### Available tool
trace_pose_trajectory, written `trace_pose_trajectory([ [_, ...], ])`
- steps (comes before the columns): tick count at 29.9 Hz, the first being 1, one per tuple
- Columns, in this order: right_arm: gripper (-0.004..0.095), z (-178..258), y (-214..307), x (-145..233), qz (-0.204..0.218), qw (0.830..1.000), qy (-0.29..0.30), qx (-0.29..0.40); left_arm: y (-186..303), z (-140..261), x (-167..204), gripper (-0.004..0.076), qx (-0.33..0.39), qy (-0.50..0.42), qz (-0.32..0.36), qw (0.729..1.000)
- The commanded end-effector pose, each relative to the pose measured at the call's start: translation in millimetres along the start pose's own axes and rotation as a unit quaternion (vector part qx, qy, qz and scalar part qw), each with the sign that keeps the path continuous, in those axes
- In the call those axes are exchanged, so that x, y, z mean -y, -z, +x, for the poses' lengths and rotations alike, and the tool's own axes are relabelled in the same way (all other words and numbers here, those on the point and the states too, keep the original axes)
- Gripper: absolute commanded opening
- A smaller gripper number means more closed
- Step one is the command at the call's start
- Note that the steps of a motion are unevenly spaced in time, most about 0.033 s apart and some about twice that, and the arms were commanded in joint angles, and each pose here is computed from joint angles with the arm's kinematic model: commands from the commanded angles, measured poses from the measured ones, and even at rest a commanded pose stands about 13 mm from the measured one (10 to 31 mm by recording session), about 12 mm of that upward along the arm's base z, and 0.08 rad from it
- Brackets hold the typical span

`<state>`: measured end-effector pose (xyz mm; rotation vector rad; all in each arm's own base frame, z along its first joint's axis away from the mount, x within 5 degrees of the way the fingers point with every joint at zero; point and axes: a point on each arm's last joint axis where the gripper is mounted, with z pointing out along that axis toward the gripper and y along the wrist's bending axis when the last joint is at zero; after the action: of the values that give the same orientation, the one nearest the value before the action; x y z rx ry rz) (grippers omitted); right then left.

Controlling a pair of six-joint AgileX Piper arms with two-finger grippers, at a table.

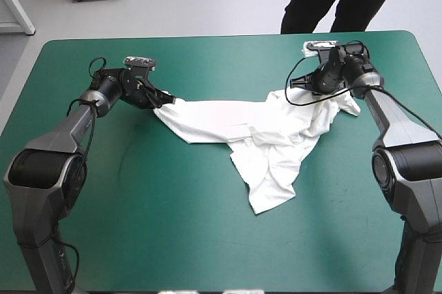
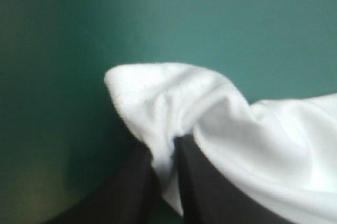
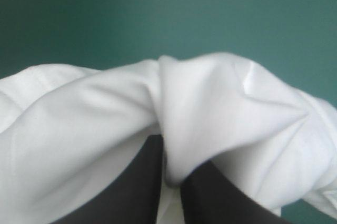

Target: Fold the cloth

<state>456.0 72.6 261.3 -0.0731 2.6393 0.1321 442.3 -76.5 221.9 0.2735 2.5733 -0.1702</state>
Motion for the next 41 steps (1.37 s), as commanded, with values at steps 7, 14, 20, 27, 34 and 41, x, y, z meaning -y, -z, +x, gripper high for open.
trace_pose_trajectory([
  [7,0.0517,-26.8,81.7,-5.9,-0.021,0.999,-0.005,0.046,74.3,-35.1,8.9,0.0500,0.028,-0.010,0.012,0.999],
  [14,0.0511,-24.7,120.5,-6.7,-0.017,0.999,0.001,0.031,107.3,-46.0,10.2,0.0464,0.022,-0.027,0.003,0.999],
  [20,0.0508,-22.1,148.3,-13.9,-0.055,0.997,-0.011,0.055,112.3,-32.7,10.3,0.0464,-0.058,-0.032,0.004,0.998],
  [27,0.0454,-18.5,177.2,-15.2,-0.061,0.995,-0.004,0.084,112.2,-38.1,9.3,0.0464,-0.029,-0.032,-0.002,0.999],
  [34,0.0449,-18.2,179.3,-14.5,-0.057,0.995,-0.002,0.087,99.2,-46.9,1.3,0.0464,0.009,-0.015,-0.027,0.999],
  [41,0.0448,-18.4,178.3,-13.8,-0.053,0.995,-0.002,0.086,57.9,-41.2,-2.9,0.0454,-0.034,-0.011,-0.022,0.999],
])
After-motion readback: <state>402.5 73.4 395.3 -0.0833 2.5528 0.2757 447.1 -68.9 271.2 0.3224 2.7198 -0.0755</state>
